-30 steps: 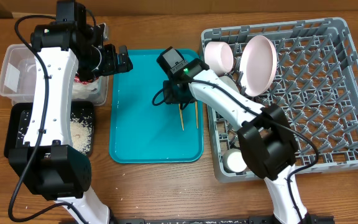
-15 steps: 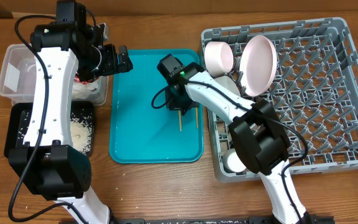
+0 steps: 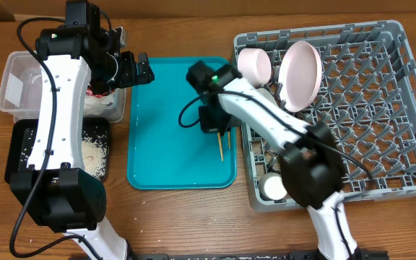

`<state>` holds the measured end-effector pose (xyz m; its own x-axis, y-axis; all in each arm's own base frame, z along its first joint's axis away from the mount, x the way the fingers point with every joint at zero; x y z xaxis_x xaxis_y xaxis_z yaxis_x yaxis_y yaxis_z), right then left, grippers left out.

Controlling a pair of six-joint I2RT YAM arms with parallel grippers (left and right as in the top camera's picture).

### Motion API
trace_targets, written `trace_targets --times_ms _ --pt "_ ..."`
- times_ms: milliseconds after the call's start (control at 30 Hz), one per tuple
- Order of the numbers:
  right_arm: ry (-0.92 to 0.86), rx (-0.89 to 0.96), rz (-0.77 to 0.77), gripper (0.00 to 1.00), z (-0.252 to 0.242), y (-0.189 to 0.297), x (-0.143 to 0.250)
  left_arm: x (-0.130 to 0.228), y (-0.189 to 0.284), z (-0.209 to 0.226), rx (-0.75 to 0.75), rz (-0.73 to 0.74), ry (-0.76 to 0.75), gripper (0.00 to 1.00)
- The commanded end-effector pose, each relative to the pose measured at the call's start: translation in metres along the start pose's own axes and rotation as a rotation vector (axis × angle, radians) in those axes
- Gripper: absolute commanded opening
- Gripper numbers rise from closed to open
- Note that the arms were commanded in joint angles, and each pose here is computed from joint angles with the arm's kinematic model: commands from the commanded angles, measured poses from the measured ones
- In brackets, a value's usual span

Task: Sort waste into correct bins and load items into the dishwasher
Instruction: 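Carry the chopstick into the rack and release it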

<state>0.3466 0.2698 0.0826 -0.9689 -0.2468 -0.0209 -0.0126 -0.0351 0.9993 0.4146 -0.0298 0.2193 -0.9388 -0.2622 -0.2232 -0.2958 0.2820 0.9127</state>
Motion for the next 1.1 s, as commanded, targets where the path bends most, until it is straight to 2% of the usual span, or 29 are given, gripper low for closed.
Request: trace_targets --times_ms 0,133,267,433,567,1000,1067 --pt "0.045 -0.063 -0.242 0.04 -0.002 0.115 -0.001 -0.003 0.006 -0.003 0.012 -0.019 -0.017 1.0" --pt "-0.002 0.035 -0.312 0.04 -0.044 0.167 0.025 -0.003 0.006 -0.003 0.012 -0.019 -0.017 1.0" --pt "-0.058 0.124 -0.279 0.04 -0.08 0.176 0.039 -0.003 0.006 -0.003 0.012 -0.019 -0.017 1.0" --pt "-0.135 0.242 -0.178 0.04 -0.126 0.162 0.052 -0.003 0.006 -0.003 0.012 -0.019 -0.017 1.0" --pt "-0.192 0.264 -0.125 0.04 -0.151 0.144 0.055 -0.003 0.006 -0.003 0.012 -0.019 -0.017 1.0" --pt "-0.083 0.277 0.039 0.04 -0.18 0.079 0.074 -0.003 0.006 -0.003 0.012 -0.019 -0.017 1.0" --pt "-0.096 0.258 0.038 0.13 -0.181 0.077 0.074 -0.003 0.006 -0.003 0.012 -0.019 -0.017 1.0"
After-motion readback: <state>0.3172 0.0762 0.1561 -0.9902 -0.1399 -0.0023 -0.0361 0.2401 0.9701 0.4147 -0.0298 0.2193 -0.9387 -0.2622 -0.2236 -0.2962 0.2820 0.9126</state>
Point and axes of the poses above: each gripper's point midway between its finger pads, its own y axis back along the fingers, its own z axis along the line the jaws close on, x = y × z, the point moved 2 cm from there along y, back along the fingers, and after that the axes turned 7 degrees about y, right-handed, at the moved point
